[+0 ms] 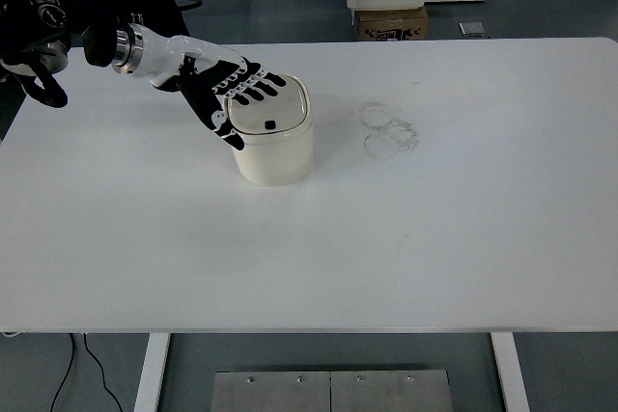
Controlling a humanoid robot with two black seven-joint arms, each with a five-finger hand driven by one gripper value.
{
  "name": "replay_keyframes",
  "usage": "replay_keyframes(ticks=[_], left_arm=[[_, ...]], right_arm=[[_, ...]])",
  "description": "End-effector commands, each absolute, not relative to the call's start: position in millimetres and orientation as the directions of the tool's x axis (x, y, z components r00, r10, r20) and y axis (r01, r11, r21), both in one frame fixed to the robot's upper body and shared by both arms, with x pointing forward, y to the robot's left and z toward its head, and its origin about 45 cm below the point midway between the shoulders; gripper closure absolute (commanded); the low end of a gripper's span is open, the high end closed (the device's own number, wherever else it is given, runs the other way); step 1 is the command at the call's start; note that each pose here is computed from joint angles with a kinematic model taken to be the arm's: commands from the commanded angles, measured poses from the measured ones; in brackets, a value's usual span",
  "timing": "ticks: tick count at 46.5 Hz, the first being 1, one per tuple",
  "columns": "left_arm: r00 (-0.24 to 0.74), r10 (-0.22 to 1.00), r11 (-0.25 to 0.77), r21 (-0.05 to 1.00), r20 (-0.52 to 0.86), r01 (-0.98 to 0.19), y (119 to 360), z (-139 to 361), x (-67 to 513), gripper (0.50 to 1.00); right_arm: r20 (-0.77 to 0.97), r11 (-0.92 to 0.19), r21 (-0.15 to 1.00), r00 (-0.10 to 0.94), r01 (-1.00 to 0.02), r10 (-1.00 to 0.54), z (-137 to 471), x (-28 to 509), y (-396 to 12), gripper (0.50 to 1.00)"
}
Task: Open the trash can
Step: 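Press the left hand's fingers onto the lid's front edge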
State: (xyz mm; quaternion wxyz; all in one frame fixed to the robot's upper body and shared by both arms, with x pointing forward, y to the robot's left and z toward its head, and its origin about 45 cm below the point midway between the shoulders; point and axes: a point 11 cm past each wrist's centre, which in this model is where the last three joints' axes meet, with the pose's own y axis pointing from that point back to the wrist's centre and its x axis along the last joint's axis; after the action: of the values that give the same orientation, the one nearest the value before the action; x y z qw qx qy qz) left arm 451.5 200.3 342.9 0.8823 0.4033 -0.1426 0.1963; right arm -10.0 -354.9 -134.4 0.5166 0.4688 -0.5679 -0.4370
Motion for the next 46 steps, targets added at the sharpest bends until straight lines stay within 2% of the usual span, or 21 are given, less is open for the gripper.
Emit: replay_keyframes(ticks=[1, 46], left_arm=[[0.88, 0.215, 0.588, 0.664, 0.424, -0.463, 200.0, 342.2, 452.0, 0.5], [0.898, 0.168, 0.595, 0.685, 0.406, -0.421, 178.5, 330.5, 447.3, 0.5]], right_arm=[[0.177, 0.179, 0.981, -0.027, -0.081, -0.984, -134.4, -10.6, -354.9, 0.509], [0.177, 0.179, 0.981, -0.026, -0.081, -0.984, -134.4, -9.9, -354.9, 0.509]])
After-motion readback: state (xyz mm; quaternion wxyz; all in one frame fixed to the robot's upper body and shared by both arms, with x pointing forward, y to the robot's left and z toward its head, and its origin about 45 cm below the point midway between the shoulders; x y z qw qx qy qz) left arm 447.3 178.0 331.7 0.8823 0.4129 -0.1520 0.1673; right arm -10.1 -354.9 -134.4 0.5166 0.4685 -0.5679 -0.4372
